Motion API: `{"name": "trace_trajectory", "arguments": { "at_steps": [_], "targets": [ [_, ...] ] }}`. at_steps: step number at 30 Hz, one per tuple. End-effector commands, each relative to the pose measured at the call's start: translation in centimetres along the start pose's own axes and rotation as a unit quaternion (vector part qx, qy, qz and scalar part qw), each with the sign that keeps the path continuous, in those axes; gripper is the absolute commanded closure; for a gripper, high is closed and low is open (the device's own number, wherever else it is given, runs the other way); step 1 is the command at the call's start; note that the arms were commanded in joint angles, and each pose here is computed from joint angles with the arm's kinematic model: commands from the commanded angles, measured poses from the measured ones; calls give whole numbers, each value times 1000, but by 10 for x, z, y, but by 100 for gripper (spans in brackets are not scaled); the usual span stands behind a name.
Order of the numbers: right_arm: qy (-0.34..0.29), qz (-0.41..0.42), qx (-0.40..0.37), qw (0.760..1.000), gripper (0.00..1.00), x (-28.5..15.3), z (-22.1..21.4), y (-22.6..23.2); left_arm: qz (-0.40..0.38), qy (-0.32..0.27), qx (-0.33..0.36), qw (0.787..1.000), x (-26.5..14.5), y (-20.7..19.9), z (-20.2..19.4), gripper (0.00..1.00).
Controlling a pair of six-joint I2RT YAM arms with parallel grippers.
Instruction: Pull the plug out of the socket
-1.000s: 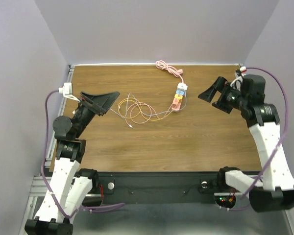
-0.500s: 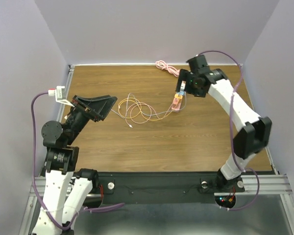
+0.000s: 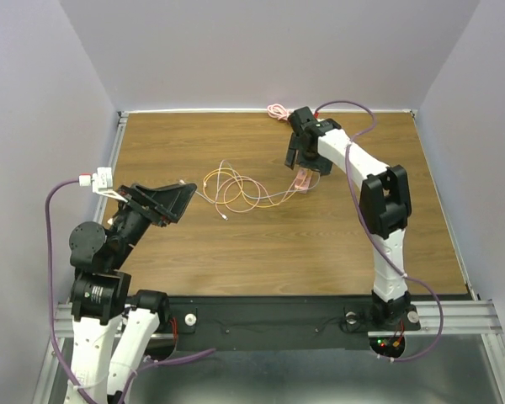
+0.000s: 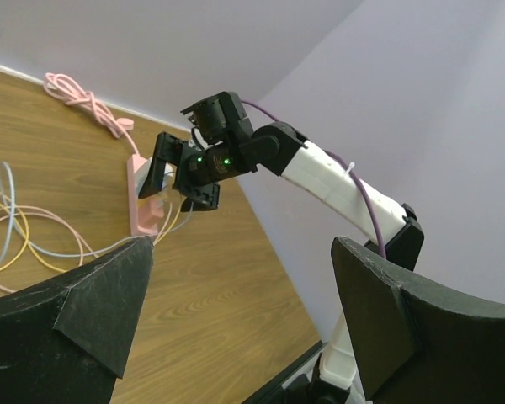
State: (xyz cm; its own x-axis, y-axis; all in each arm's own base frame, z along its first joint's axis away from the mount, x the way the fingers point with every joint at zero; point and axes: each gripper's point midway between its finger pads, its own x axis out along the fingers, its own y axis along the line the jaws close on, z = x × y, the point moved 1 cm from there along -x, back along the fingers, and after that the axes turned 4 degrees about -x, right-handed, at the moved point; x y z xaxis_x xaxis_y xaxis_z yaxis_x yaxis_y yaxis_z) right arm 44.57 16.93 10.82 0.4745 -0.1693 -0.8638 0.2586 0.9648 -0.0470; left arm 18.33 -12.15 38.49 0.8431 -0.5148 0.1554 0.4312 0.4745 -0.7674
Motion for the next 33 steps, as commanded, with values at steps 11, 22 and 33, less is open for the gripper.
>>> {"name": "trace_trajectory", "arguments": {
  "at_steps": [11,22,33],
  "targets": [
    [27,-14,-17,999,2,41,-16,13,0,-1,49,999,-8,-7,5,1],
    [-7,99,-96,990,100,2,-29,10,6,12,61,998,-17,-5,-2,1],
    [68,302,-226,924,99,-80,-123,22,17,8,58,998,-14,2,-2,1]
  ]
}}
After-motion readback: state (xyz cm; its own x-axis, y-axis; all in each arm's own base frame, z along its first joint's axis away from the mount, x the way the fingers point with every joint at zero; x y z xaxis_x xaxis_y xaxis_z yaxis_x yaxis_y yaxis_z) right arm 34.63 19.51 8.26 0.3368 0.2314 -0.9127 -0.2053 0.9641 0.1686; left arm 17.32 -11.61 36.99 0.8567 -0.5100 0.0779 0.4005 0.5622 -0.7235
